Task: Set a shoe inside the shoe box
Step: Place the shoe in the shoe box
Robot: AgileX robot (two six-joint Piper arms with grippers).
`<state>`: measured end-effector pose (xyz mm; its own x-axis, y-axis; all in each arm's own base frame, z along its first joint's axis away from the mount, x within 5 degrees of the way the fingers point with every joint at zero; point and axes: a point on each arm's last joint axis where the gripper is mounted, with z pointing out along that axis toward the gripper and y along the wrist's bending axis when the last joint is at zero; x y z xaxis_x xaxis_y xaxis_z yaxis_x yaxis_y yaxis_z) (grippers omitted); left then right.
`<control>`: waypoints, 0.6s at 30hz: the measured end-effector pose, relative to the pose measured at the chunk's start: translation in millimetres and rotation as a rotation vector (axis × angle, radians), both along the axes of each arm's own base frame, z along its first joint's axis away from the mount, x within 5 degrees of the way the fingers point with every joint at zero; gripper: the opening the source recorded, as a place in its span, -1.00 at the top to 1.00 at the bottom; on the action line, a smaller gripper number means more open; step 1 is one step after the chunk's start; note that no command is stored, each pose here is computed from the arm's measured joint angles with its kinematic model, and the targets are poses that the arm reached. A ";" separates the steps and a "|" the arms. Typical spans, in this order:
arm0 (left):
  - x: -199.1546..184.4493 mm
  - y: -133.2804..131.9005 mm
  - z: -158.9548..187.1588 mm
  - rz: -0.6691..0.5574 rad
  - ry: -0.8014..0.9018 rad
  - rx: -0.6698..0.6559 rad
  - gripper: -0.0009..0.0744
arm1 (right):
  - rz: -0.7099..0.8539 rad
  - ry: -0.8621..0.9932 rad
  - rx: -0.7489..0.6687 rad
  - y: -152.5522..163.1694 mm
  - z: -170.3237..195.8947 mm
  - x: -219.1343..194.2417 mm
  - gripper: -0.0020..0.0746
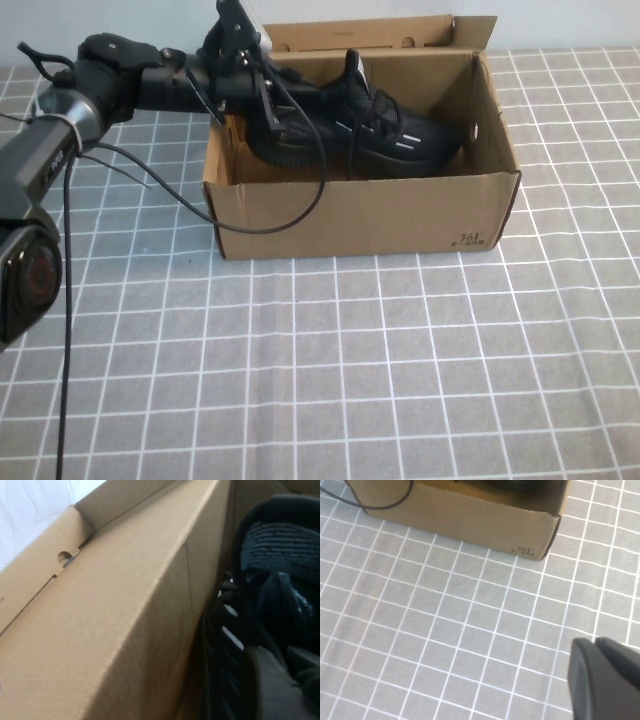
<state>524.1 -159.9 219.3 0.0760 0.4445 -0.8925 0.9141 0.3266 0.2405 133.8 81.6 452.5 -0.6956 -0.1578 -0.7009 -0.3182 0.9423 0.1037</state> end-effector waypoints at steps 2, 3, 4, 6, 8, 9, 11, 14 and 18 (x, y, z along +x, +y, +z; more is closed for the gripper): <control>0.7 0.3 0.1 0.008 -0.003 0.001 0.73 | 0.002 0.003 0.004 0.4 -0.1 -0.2 0.99; 0.9 0.3 0.2 0.012 0.001 -0.003 0.64 | 0.004 0.005 0.007 0.7 -0.1 -0.4 0.99; 1.3 0.5 0.4 0.021 0.008 -0.009 0.51 | 0.006 0.007 0.010 1.0 -0.1 -0.6 0.99; 1.9 0.6 1.5 0.039 0.034 -0.030 0.17 | 0.012 0.014 0.019 1.9 -0.3 -1.2 0.99; 2.2 1.5 3.5 0.064 0.076 -0.057 -0.13 | 0.017 0.019 0.027 2.7 -0.4 -1.7 0.99; 2.0 1.5 4.7 0.074 0.098 -0.070 -0.20 | 0.018 0.020 0.028 2.8 -0.4 -1.8 0.99; 0.2 2.7 12.7 0.105 0.166 -0.111 -0.28 | 0.018 0.021 0.028 2.9 -0.4 -1.8 0.99; -3.8 7.3 32.3 0.179 0.300 -0.187 -0.25 | 0.018 0.021 0.028 2.9 -0.4 -1.8 0.99; -13.4 12.8 66.5 0.302 0.460 -0.220 -0.11 | 0.018 0.021 0.028 2.9 -0.4 -1.8 0.99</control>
<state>510.7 -147.1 285.8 -0.4422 0.1873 -0.8771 0.7669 0.5861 -0.2615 132.0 84.5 452.1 -0.7071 -0.1508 -0.6908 -0.3328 0.9330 0.1369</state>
